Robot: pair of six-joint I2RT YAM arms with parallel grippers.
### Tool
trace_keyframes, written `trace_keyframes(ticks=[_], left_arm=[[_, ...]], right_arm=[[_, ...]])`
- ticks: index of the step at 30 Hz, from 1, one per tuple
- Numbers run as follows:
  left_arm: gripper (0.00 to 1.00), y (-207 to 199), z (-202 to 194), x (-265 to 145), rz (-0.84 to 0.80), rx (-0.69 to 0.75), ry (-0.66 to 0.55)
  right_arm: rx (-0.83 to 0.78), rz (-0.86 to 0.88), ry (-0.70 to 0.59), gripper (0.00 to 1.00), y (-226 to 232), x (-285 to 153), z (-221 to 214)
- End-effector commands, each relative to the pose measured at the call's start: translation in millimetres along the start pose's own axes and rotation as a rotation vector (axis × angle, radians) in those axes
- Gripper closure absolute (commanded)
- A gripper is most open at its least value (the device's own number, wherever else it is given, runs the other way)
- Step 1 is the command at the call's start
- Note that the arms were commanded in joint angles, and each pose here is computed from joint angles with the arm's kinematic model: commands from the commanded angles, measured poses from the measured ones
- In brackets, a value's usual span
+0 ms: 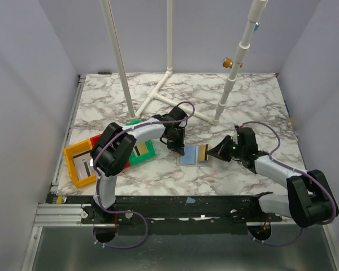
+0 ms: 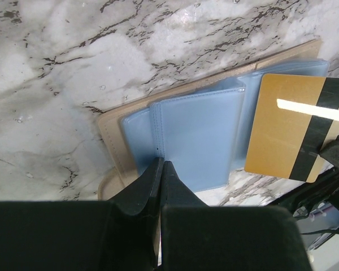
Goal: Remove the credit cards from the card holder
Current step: Remove the credit card from the card holder.
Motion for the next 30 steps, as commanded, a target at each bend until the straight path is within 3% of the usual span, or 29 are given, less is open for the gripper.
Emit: trace_keyframes(ticks=[1, 3, 6, 8, 11, 17, 30], left_arm=[[1.0, 0.5, 4.9, -14.8, 0.038, 0.018, -0.023], [0.99, -3.2, 8.1, -23.6, 0.031, 0.026, -0.043], [0.73, -8.2, 13.1, -39.3, 0.017, 0.037, -0.08], [0.49, -11.2, 15.9, -49.3, 0.01, 0.043, -0.102], [0.35, -14.5, 19.0, -62.5, -0.012, 0.046, -0.132], [0.27, -20.6, 20.8, -82.6, -0.176, 0.02, -0.183], [0.27, -31.0, 29.1, -116.3, -0.494, -0.028, -0.252]], right_arm=[[-0.027, 0.018, -0.02, 0.99, 11.2, -4.1, 6.2], [-0.03, 0.024, -0.018, 0.99, 14.1, -4.6, 6.8], [-0.032, 0.037, -0.015, 0.99, 18.8, -6.1, 7.6], [-0.033, 0.042, -0.016, 0.99, 21.8, -7.1, 8.5], [-0.036, 0.052, -0.015, 0.99, 26.5, -8.3, 9.6], [-0.034, 0.096, -0.002, 1.0, 40.1, -12.9, 10.6], [-0.032, 0.263, 0.069, 0.99, 92.4, -32.0, 13.5]])
Point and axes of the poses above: each gripper's point midway between its finger pads, its own x axis out along the fingers, its own y axis along the line the jaws close on, z = x × y, the point moved 8 cm from there along -x, back along the fingers, and after that the axes turned 14 degrees about x, right-handed, at the moved point
